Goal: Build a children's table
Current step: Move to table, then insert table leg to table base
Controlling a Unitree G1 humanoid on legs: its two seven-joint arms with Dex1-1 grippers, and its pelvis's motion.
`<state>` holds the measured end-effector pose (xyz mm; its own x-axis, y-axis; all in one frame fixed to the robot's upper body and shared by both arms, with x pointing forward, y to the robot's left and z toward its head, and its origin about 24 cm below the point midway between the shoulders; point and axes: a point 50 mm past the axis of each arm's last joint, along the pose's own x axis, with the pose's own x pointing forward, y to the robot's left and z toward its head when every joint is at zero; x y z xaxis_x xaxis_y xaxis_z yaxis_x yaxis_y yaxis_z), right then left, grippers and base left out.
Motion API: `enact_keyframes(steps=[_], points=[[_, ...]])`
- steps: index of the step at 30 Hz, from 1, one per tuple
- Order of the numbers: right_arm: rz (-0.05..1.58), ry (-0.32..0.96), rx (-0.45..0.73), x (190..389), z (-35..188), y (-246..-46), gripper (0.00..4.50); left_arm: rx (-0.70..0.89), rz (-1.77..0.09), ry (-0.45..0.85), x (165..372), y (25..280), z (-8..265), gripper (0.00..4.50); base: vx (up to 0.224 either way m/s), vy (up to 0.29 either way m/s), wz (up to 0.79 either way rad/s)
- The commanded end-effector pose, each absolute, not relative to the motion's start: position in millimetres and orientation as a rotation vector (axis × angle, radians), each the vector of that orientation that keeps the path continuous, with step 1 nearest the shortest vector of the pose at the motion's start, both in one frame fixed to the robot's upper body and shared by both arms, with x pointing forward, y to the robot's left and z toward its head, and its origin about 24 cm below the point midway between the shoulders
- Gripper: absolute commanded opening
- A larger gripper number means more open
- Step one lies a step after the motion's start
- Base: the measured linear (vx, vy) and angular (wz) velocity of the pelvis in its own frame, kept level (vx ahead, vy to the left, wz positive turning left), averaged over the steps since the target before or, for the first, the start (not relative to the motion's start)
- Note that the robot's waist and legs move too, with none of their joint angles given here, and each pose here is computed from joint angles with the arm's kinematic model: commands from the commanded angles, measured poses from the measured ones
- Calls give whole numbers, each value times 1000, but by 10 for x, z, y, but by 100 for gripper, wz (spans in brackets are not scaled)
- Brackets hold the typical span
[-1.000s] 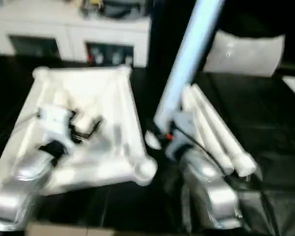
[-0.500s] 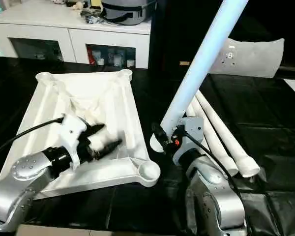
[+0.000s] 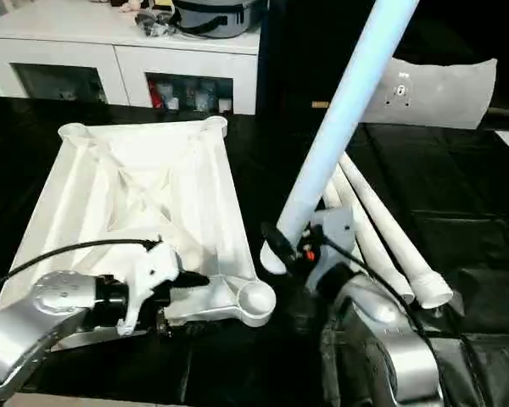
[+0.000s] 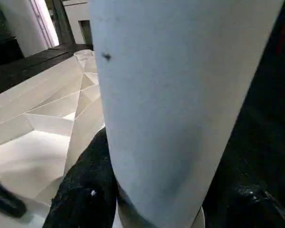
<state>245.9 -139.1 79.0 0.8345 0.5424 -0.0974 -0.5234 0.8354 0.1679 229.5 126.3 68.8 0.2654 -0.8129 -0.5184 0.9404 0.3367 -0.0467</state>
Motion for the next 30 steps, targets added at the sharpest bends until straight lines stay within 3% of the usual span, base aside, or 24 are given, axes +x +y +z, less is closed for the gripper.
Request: enact_keyframes(steps=[1, 11, 18, 22, 30], points=[[565, 134, 150, 2436, 829, -1391, 191, 305, -1189, 516, 2305, 1252, 672, 386, 0, 0, 0], [569, 119, 141, 2376, 814, -1324, 191, 270, -1155, 516, 2314, 1208, 648, 329, 0, 0, 0], [569, 114, 122, 2372, 825, -1336, 191, 299, -1167, 570, 2260, 1219, 580, 249, 0, 0, 0], [576, 117, 115, 2377, 818, -1330, 191, 330, -1175, 582, 2250, 1226, 549, 232, 0, 0, 0], [608, 119, 99, 2418, 816, -1282, 191, 381, -1157, 604, 2281, 1287, 491, 154, 0, 0, 0]])
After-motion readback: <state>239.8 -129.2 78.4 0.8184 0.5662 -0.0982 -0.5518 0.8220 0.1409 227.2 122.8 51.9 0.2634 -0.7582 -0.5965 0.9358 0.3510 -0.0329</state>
